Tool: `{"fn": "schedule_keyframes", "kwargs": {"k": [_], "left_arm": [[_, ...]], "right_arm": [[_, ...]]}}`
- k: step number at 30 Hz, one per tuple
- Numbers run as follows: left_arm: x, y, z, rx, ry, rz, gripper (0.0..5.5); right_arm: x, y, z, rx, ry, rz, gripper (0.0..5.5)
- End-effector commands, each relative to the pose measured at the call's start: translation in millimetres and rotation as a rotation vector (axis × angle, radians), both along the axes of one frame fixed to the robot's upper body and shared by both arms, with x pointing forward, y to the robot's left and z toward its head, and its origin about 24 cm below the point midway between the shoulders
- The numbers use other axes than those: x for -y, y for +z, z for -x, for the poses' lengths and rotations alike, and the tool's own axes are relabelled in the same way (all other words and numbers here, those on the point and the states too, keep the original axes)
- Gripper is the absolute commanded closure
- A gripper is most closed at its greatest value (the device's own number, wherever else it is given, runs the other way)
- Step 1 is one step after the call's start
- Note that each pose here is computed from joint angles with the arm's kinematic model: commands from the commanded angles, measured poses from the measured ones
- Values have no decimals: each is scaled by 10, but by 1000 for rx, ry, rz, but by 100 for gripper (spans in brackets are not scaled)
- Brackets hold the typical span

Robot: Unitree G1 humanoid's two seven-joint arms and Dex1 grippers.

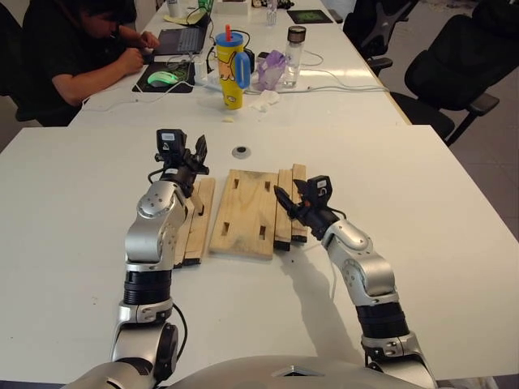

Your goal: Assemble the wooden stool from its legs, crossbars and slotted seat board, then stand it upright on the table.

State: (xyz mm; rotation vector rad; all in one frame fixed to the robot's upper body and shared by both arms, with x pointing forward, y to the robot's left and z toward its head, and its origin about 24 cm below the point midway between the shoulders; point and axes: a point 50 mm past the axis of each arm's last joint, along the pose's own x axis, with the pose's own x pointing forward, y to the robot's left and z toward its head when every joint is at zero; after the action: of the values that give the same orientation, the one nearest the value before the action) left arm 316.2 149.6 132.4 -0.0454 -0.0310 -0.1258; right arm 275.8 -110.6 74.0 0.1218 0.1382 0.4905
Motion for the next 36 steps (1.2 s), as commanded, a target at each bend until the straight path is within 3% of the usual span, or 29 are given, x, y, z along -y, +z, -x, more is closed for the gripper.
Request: {"fn": "schedule_keyframes", "kwargs": {"k": [1,5,7,12,15,18,36], "left_arm": [[-1,169,6,71,26,-28,336],[-128,537,164,317,107,-67,336],[-320,520,235,316,192,-116,336],[-740,3,359,26,236,-173,336],[-866,-396,419,-224,96,-95,336],[-1066,-561,473,-320,98,-87,336],[-987,-833,631,-600,-77,-36,336]], "right_arm": [[-10,19,-11,15,7,13,248],[5,15,-7,16,0,8,248],[15,17,-3,18,-6,6,248],[69,31,12,27,-33,4,248],[115,47,19,34,-56,0,248],[138,58,10,34,-64,-5,248],[128,86,32,21,-54,-28,248]]}}
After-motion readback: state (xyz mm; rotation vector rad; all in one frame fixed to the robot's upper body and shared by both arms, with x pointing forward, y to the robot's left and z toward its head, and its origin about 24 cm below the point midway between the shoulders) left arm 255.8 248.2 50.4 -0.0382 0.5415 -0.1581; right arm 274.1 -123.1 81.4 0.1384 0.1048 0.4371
